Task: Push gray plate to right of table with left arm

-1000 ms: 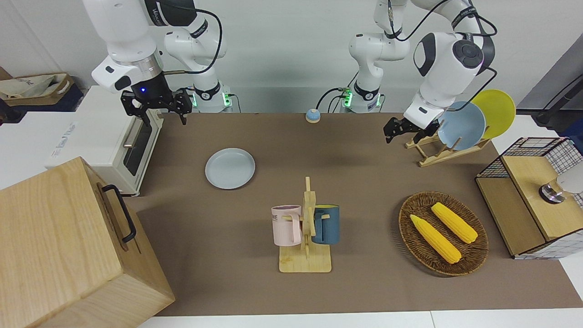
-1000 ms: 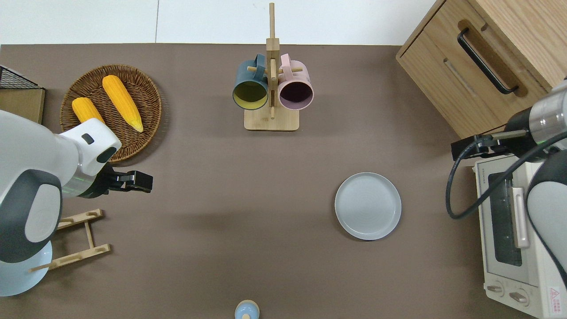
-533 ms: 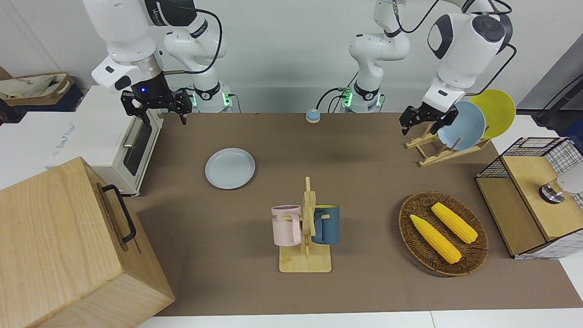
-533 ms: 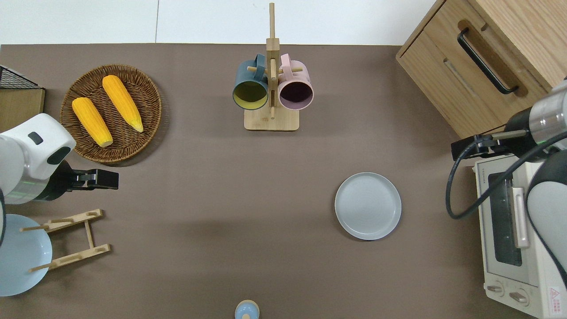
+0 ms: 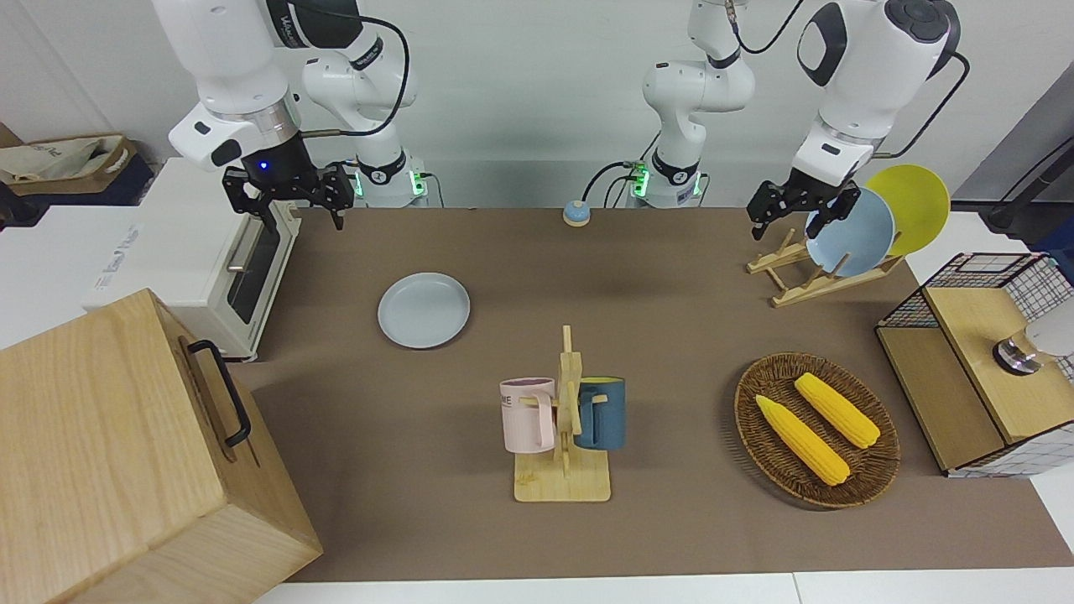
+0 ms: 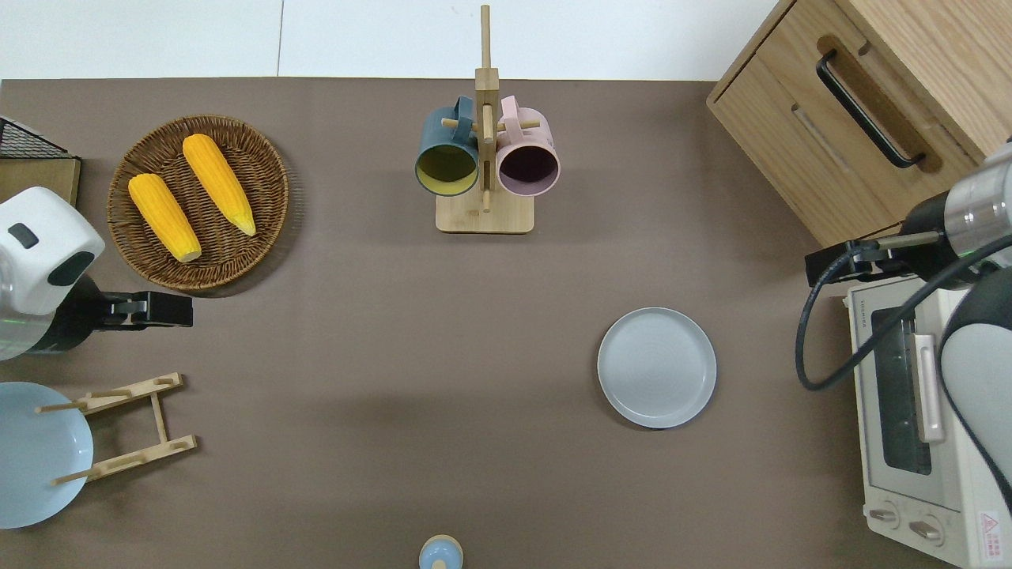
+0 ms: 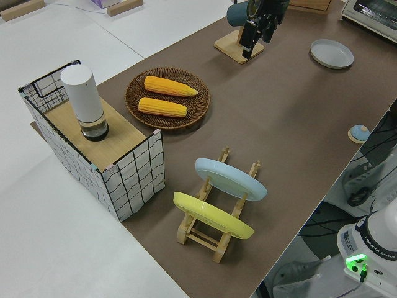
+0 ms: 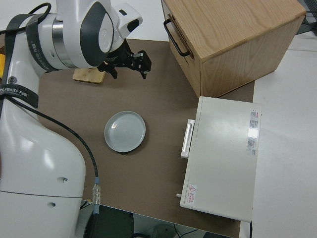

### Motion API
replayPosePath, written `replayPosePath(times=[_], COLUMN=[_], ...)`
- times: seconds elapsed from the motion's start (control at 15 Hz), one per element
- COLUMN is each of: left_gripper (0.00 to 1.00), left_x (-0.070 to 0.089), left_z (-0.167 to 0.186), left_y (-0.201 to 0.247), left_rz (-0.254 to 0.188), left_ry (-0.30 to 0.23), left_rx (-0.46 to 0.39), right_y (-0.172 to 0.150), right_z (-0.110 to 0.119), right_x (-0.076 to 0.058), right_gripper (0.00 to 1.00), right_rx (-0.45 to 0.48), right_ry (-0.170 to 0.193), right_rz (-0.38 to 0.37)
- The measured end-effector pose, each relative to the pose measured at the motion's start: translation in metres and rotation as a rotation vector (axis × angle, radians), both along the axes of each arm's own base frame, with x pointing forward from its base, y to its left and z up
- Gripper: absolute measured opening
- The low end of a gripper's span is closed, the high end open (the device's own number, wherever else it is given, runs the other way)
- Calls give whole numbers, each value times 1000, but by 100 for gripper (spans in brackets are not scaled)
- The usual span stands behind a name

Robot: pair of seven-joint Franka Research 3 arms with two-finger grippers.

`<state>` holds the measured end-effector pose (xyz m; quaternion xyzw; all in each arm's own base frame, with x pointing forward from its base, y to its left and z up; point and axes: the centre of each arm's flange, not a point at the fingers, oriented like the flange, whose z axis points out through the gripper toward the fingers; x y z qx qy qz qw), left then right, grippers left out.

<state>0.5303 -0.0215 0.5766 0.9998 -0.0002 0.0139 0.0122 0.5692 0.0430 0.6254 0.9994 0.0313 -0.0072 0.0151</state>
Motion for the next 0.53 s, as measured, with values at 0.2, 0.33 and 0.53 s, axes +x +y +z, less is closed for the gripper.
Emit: replayPosePath(times=[0.2,0.33,0.53], left_gripper=[99,99,99], left_x=[-1,-2,-4], left_z=[1,3,5], left_y=[3,4,5], left_rz=[-5,-7,-7], left_ry=[2,0,-3], left_rx=[34,48,48], right_y=[0,0,0], right_z=[0,0,0], right_x=[0,0,0], right_gripper=[99,99,99], right_rx=[0,0,0], right_ry=[0,0,0], right_rz=[0,0,0])
